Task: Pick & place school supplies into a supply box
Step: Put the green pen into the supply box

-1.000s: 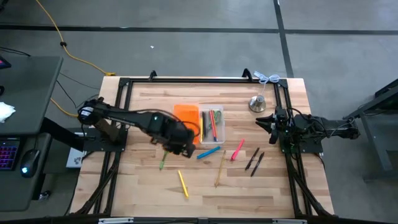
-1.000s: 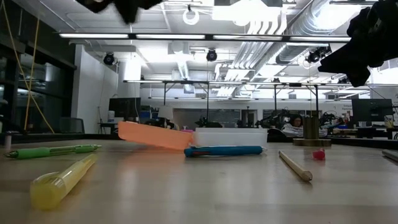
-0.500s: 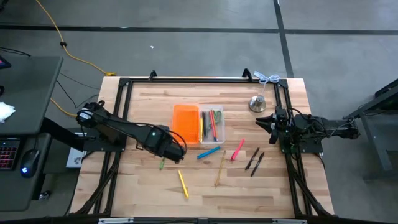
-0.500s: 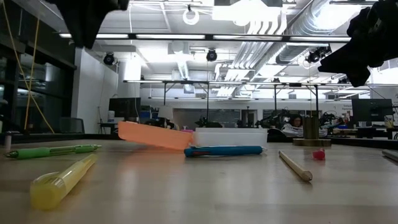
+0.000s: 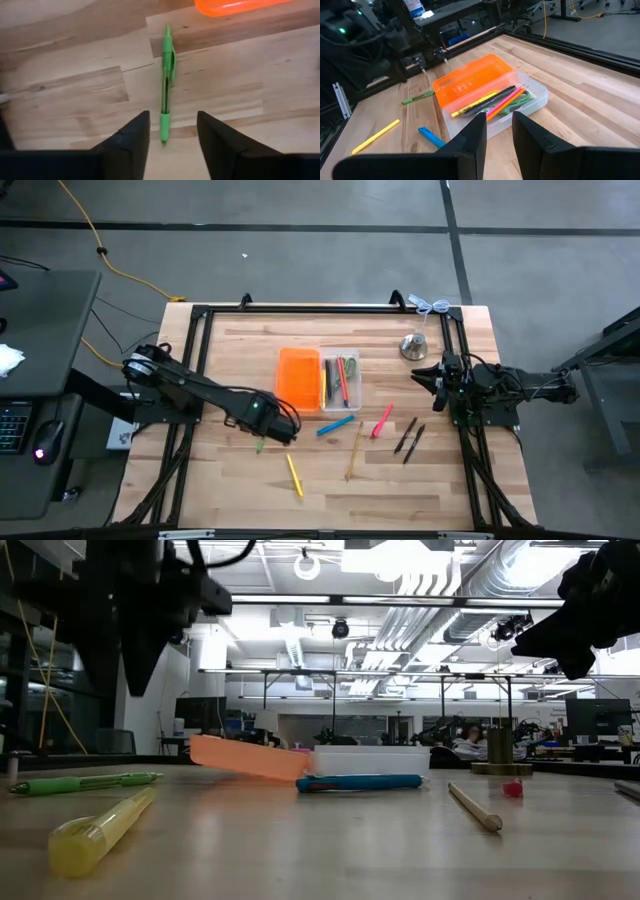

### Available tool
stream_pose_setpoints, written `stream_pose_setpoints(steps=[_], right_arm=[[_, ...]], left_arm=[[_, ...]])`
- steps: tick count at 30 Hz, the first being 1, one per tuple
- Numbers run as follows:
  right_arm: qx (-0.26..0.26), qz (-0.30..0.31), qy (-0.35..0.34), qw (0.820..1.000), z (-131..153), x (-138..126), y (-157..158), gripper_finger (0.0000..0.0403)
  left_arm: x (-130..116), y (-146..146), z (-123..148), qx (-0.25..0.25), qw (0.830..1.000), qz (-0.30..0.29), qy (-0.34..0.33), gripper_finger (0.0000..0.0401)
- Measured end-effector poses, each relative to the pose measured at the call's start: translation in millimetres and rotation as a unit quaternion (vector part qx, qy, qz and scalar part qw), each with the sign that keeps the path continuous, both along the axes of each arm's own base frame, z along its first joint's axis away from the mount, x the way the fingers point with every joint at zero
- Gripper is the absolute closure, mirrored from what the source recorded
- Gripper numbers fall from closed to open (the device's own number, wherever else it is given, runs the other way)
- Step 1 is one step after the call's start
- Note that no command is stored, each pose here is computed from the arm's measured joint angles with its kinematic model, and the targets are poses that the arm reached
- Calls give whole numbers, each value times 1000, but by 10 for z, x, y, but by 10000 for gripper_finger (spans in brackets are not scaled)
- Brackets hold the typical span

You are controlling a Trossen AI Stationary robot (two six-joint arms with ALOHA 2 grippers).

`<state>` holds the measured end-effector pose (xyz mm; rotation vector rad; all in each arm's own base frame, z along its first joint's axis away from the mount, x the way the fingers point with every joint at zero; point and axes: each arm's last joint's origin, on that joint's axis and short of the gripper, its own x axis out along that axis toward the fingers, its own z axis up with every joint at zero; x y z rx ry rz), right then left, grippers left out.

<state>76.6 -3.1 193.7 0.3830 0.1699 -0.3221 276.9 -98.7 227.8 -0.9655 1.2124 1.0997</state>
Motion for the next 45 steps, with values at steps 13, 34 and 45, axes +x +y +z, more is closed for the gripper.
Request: stream_pose_setpoints(steps=[13,34,45], right_arm=[[0,0,0,1000,0,0,0,332],[-5,-21,0,1000,1,-3,-12,332],[-5,-21,-1,1000,1,-3,-12,332]], left_arm=[[-67,15,-520,-32,999,-18,-29,171],[-197,56,-861,-54,997,-2,-47,190],[-218,66,-931,-39,999,26,-24,326]])
